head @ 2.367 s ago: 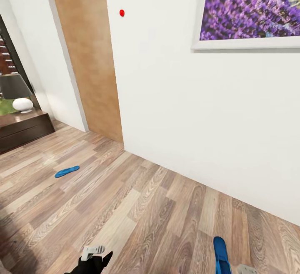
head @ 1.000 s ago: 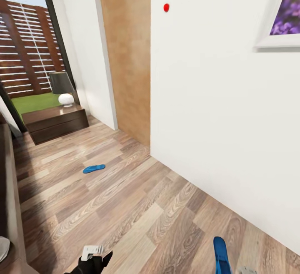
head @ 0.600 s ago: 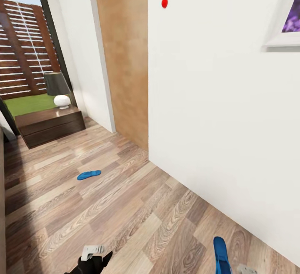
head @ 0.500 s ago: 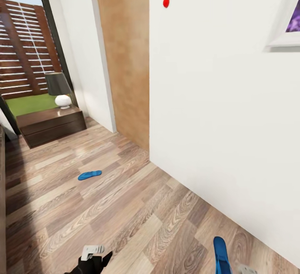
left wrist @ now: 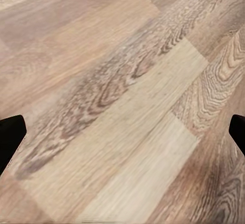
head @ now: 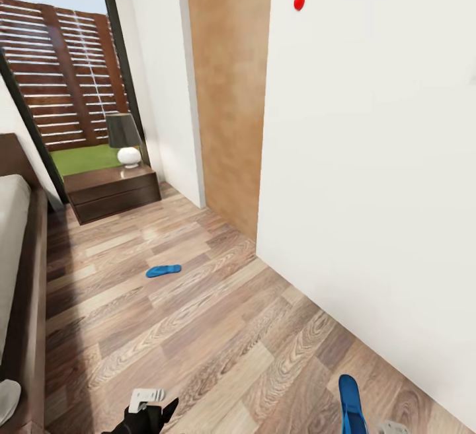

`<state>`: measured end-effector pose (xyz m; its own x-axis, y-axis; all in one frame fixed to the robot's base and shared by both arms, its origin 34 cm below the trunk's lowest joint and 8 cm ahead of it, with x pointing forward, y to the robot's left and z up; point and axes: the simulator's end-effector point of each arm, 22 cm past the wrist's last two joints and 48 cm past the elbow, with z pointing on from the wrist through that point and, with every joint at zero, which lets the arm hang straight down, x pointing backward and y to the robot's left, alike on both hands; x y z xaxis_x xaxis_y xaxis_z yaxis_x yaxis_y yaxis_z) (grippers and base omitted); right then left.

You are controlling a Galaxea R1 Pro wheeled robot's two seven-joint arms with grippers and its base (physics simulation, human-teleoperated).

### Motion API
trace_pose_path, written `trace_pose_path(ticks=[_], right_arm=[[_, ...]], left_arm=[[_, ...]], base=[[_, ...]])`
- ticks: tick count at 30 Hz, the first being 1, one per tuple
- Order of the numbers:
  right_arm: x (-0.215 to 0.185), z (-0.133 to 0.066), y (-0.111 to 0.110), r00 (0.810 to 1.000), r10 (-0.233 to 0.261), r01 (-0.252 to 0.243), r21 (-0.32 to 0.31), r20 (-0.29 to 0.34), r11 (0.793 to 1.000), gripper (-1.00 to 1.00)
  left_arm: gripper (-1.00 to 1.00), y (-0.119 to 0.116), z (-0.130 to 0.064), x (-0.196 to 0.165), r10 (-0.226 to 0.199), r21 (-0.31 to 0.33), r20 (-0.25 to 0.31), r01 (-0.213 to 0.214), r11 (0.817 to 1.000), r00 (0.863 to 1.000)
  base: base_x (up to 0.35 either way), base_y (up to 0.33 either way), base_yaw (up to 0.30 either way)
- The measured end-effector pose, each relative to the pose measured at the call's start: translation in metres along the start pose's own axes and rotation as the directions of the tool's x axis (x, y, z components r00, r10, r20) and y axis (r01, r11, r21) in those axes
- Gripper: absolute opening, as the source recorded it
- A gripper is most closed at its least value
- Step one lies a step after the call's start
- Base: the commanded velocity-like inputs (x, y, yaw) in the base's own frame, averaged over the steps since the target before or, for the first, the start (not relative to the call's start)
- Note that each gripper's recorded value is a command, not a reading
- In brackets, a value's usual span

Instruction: In the bedroom, move the book from the bed onto either nightstand, and place the two sandals side by side next to the bed.

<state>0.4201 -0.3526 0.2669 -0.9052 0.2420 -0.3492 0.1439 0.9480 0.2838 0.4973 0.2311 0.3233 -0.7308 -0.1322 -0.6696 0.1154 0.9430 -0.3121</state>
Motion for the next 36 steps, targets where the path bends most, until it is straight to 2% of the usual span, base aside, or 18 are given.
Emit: trace_pose_path(ticks=[7, 19, 36], right_arm=[[0.0001, 0.0, -0.0001, 1.0, 0.0, 0.0, 0.0, 0.0, 1.0, -1.0], [0.0008, -0.0001, -0.0002, 1.0, 0.0, 0.0, 0.0, -0.002, 1.0, -1.0], [0.0004, -0.0003, -0.0001, 1.0, -0.001, 0.001, 0.0, -0.001, 1.0, -1.0]], left_arm=[[1.0, -0.0003, 0.0001, 0.0001, 0.001, 0.0, 0.0, -0.001, 1.0, 1.0], [1.0, -0.0005, 0.0001, -0.0003, 0.001, 0.001, 0.0, -0.001, 1.0, 1.0], [1.0, 0.0, -0.0002, -0.0008, 0.002, 0.0, 0.001, -0.002, 1.0, 1.0]], base=[[0.0, 0.0, 0.208], [0.016, 0.0, 0.019], [0.286, 0.0, 0.001]])
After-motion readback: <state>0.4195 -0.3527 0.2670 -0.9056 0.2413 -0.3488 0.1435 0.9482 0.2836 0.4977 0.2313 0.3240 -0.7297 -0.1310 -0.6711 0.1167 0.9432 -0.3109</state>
